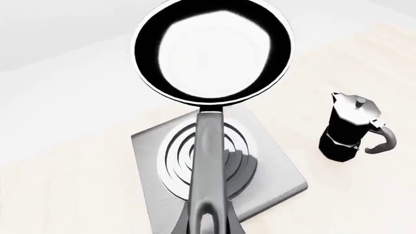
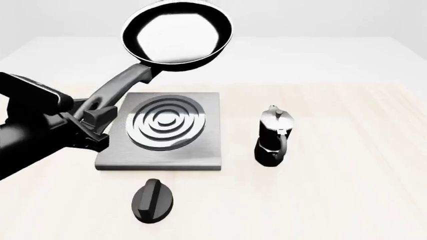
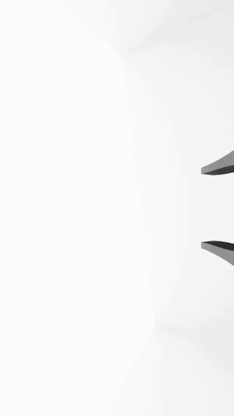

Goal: Put the frying pan on the stove.

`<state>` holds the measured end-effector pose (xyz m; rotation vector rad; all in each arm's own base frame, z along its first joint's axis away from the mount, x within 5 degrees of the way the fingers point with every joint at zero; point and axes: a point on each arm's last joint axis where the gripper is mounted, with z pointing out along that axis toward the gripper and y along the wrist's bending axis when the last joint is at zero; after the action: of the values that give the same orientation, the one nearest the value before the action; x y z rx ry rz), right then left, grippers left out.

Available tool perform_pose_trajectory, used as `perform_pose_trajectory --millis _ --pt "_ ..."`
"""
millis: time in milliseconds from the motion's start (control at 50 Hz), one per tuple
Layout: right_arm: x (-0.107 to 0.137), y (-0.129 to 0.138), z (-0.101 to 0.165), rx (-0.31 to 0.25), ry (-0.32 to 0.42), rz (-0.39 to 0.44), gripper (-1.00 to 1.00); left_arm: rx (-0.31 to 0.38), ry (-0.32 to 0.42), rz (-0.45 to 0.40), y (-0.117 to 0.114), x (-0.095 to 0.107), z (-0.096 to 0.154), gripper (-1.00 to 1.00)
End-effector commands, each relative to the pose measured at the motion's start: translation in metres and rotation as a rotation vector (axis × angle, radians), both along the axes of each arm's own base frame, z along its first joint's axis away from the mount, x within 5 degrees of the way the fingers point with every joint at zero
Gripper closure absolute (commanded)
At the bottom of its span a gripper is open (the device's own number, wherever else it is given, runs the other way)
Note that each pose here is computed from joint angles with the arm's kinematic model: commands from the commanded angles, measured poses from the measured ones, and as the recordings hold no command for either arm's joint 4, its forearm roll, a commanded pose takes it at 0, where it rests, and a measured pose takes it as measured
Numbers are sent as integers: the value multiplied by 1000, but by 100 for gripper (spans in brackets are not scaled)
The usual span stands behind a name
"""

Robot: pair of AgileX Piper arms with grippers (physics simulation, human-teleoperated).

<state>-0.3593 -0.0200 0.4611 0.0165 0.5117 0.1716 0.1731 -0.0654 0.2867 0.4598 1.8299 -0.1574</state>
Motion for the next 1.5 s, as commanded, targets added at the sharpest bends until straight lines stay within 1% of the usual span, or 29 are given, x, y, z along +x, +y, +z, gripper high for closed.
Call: perform_pose_trajectory --millis 20,200,460,600,940,1500 --pt "1 1 1 -2 1 -6 -100 -33 -37 16 7 -13 10 100" --pt "5 1 2 -2 5 -6 -100 -25 -27 38 16 -28 8 100" --pt "2 1 1 -4 3 -9 -100 -29 -12 45 21 -41 2 100" --pt "2 1 1 -6 4 -11 -100 -33 11 44 21 -44 -7 100" --pt "5 -1 2 -10 10 -13 -100 -34 41 62 26 -51 -14 100" --pt "8 -2 3 -15 16 -19 -100 -46 71 67 24 -47 -30 100"
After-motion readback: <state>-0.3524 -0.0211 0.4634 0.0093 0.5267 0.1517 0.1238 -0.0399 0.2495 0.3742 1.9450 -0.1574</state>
